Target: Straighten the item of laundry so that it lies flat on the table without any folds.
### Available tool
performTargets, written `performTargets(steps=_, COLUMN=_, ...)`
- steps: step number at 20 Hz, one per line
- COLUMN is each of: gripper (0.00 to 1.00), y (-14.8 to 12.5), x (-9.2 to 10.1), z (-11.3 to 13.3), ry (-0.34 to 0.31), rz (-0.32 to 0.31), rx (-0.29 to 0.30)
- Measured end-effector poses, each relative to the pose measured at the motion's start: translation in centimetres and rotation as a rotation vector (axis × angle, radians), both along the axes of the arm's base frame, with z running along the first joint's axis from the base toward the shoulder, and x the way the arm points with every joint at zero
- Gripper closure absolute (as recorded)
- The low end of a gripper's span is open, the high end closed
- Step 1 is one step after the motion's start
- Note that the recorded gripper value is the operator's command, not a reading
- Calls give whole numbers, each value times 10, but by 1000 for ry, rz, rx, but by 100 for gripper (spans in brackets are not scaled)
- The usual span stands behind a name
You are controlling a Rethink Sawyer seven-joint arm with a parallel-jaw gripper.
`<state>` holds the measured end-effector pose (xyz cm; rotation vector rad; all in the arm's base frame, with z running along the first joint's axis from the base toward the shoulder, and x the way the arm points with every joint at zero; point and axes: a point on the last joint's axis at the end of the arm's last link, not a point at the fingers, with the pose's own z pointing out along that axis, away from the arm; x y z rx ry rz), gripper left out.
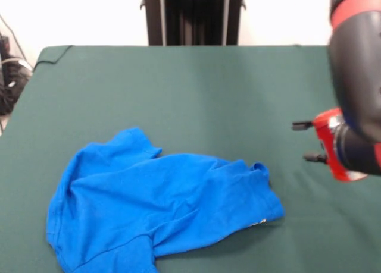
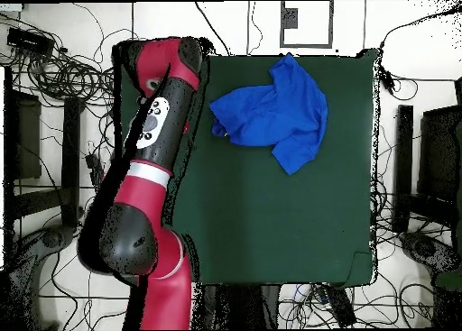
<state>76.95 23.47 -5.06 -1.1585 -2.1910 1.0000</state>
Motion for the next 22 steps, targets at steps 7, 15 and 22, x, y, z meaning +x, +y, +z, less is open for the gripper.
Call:
performTargets(steps=7, gripper=0, y=37, x=-17, z=-26, ry=-169, rz=256, rx=-83)
performTargets(steps=15, gripper=0, y=61, x=-22, z=-31, ry=-341, rz=595, rx=-242)
performTargets(steps=22, gripper=0, y=54, x=-17, z=-40, ry=-409, rz=751, rx=-309)
